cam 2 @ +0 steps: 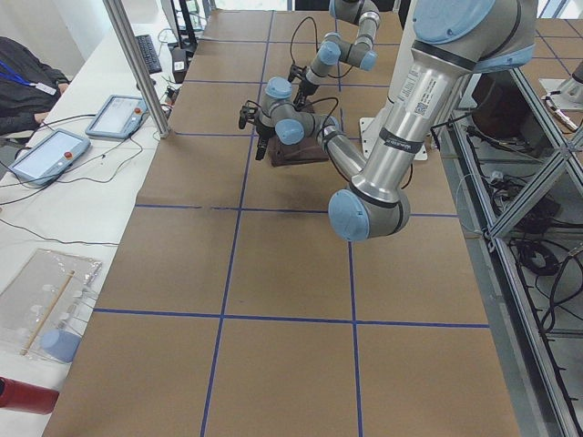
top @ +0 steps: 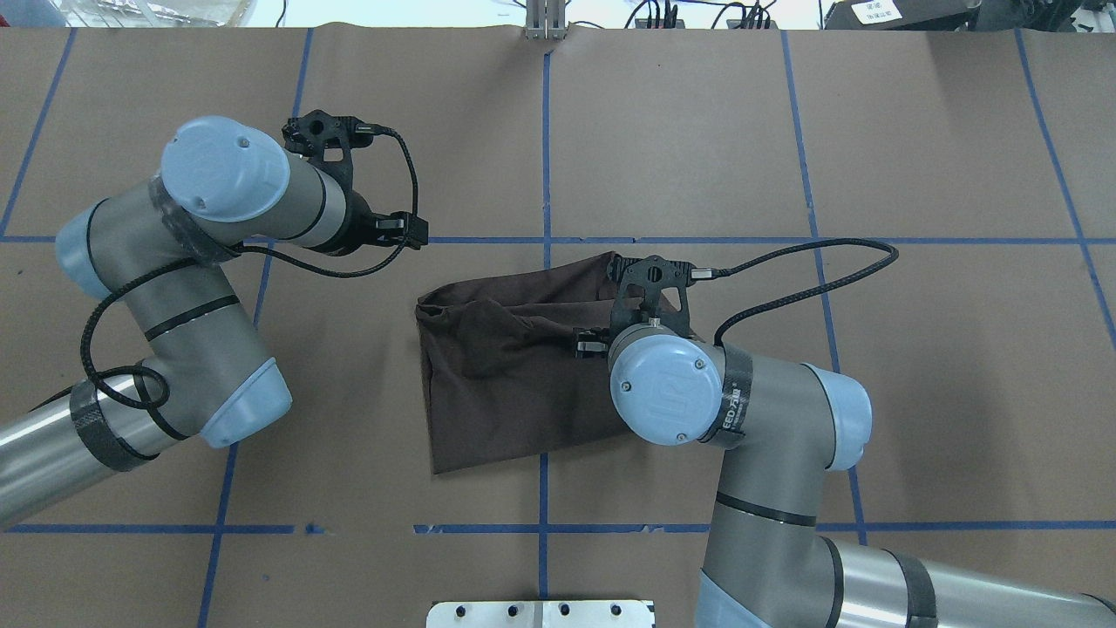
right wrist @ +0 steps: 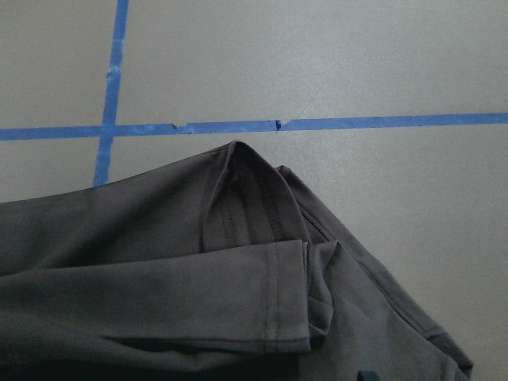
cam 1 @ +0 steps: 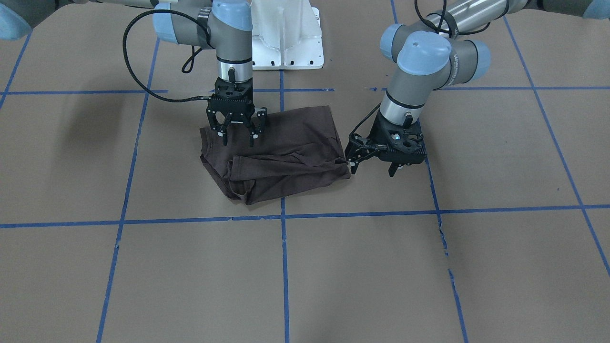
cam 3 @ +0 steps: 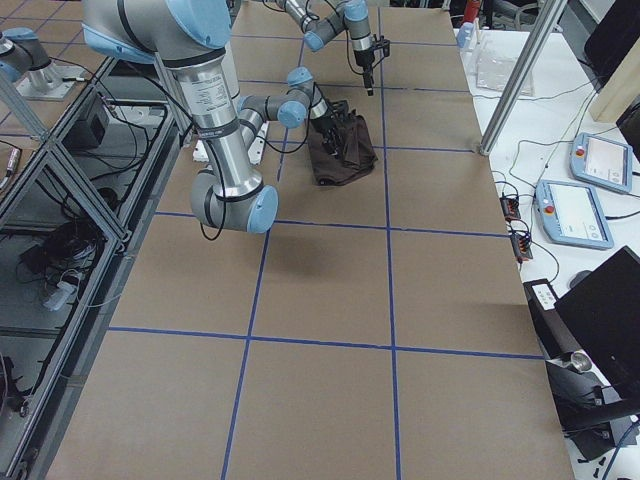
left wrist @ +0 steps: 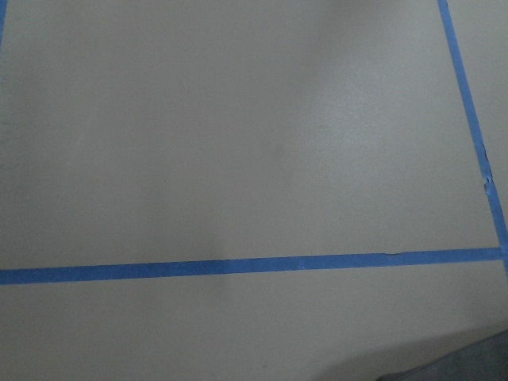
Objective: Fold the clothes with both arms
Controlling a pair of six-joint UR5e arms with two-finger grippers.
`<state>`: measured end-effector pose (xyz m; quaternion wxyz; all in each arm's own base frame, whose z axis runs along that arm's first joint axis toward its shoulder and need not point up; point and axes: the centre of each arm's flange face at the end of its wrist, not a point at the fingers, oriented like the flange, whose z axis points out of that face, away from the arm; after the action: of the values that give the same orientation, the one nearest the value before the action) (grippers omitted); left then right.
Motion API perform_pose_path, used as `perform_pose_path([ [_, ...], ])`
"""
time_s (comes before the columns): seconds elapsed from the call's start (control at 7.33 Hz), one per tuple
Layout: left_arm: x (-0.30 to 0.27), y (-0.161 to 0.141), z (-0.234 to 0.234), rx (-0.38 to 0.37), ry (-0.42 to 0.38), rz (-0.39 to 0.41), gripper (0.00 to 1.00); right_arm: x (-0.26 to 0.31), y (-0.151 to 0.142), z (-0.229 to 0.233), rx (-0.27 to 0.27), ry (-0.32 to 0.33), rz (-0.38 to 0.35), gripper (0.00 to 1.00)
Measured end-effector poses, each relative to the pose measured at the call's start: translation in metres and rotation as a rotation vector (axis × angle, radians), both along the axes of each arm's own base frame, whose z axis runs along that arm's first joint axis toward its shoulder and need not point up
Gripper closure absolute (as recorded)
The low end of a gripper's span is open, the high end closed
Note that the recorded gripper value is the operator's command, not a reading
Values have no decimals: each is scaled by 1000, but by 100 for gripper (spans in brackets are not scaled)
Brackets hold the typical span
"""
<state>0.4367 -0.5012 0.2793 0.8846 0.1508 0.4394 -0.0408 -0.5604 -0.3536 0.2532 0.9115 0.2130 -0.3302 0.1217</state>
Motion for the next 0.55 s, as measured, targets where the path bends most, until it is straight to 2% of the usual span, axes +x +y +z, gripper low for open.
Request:
perform_pose_path([
  [0.55,-1,0,2,-2,-2,-2,0,-10,-4,15,12,46,7,45],
])
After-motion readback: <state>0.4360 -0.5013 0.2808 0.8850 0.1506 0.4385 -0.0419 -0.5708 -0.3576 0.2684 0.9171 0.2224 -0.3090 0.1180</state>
